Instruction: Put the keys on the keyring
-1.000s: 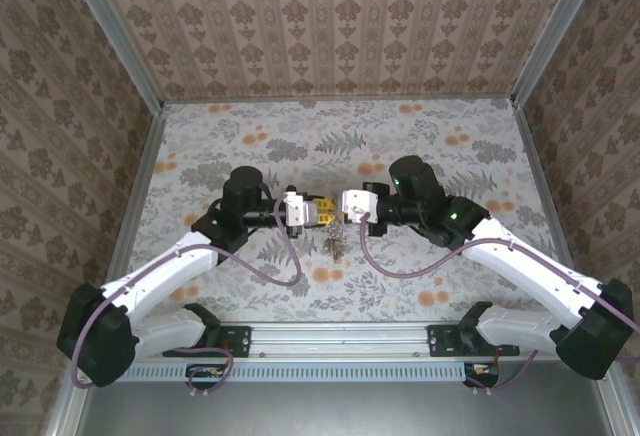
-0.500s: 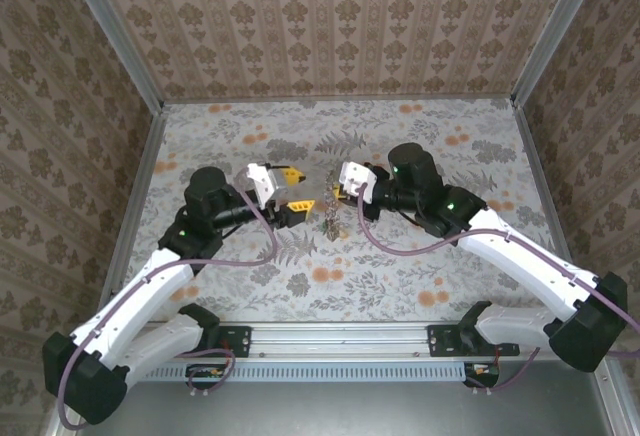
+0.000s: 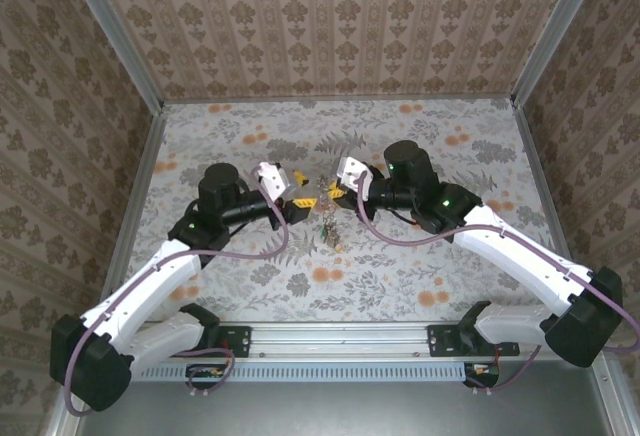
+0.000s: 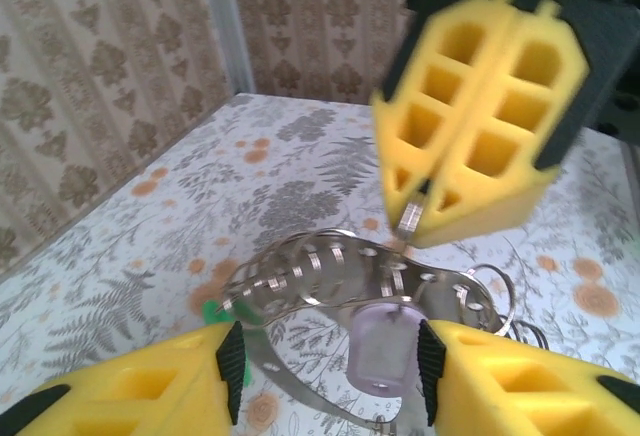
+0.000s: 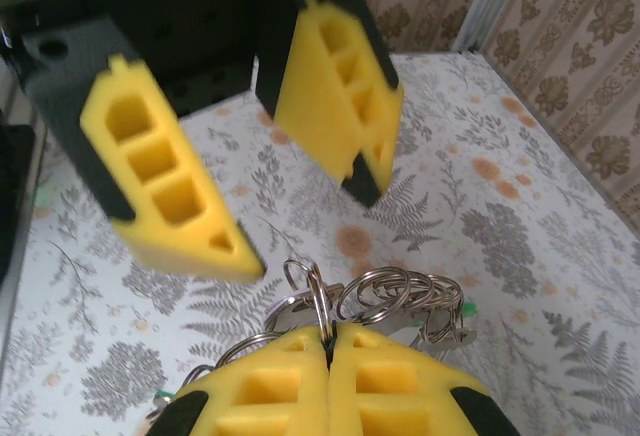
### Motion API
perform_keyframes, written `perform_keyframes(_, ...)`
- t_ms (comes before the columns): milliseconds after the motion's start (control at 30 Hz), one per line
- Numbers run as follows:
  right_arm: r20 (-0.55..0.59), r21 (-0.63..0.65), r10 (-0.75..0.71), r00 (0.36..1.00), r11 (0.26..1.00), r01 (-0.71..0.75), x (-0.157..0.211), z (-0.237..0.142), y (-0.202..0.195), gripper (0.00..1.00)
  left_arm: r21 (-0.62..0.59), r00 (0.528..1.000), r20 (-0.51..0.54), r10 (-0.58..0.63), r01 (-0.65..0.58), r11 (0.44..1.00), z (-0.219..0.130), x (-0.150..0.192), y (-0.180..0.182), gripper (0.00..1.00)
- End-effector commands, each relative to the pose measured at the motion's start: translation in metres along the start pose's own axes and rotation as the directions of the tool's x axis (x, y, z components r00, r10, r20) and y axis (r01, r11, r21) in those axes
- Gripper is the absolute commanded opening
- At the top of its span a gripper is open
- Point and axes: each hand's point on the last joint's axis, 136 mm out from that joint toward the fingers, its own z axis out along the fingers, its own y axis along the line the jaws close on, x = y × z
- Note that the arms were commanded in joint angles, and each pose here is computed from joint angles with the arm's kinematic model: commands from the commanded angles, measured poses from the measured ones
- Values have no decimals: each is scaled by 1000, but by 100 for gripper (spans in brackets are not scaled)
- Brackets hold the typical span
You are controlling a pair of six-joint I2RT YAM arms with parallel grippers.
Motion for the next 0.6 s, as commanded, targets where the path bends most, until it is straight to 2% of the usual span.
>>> perform_keyframes(0,123,-49,57,991,997,-52,-24,-1,2,0,115,991,73,111,-119,986,-1,-22,-21,47)
perform_keyframes(233,155,-131,100,983,988,-80,-20,4,13,0,99,979,121,166,-178,979,-3,-34,-23,43)
perform_keyframes(567,178,-156,116,977,984,-89,-18,7,17,0,102,983,89,162,-171,980,2,-29,-21,6)
